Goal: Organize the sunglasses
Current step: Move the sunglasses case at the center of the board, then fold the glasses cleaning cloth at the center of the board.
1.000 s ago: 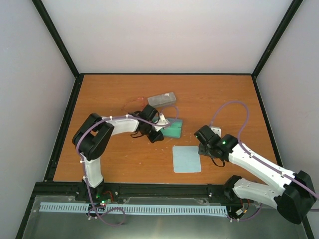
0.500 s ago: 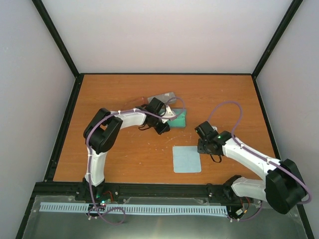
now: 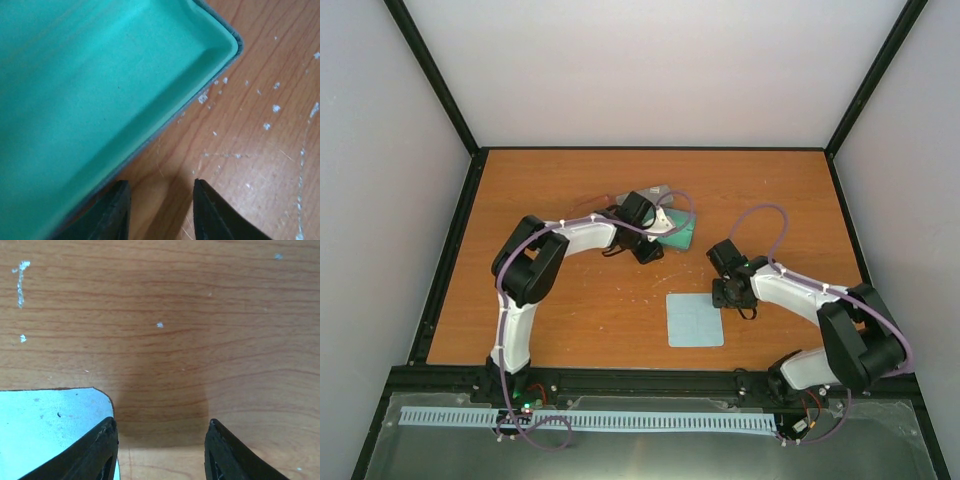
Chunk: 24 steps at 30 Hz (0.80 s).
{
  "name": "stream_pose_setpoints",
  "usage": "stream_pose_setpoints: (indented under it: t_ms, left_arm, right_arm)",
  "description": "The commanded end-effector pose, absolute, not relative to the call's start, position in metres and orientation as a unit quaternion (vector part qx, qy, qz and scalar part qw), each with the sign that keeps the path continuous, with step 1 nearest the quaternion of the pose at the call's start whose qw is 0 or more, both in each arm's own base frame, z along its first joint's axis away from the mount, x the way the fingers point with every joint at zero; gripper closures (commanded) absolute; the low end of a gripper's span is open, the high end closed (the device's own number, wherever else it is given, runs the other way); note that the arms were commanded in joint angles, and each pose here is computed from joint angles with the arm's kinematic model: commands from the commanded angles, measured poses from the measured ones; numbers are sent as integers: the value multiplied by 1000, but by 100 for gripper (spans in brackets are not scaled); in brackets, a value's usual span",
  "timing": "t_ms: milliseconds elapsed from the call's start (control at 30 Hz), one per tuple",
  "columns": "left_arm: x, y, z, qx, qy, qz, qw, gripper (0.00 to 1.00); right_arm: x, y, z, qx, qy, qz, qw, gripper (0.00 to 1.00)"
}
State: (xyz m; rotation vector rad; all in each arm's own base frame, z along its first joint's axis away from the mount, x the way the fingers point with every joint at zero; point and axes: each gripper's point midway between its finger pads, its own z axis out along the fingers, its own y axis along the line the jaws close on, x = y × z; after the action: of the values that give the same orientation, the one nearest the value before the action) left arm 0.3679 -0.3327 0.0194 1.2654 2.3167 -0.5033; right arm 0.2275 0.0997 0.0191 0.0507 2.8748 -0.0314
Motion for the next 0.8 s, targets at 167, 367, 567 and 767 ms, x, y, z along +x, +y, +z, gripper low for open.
stream_pose_setpoints:
  t_ms: [167, 367, 567, 767]
  left_arm:
    - [332, -320, 37, 449, 844, -214, 202, 62]
    - [323, -313, 32, 448, 846, -213, 195, 63]
    - [319, -311, 31, 447, 846, -217, 194, 64]
    - [317, -312, 31, 445, 846, -223, 192, 65]
  right_arm:
    - [251, 116, 19, -8, 990, 7, 143, 54]
    - [257, 127, 18, -14, 992, 19, 124, 55]
    - [243, 126, 13, -18, 995, 21, 94, 57]
    - [230, 129, 8, -24, 997, 29, 68, 65]
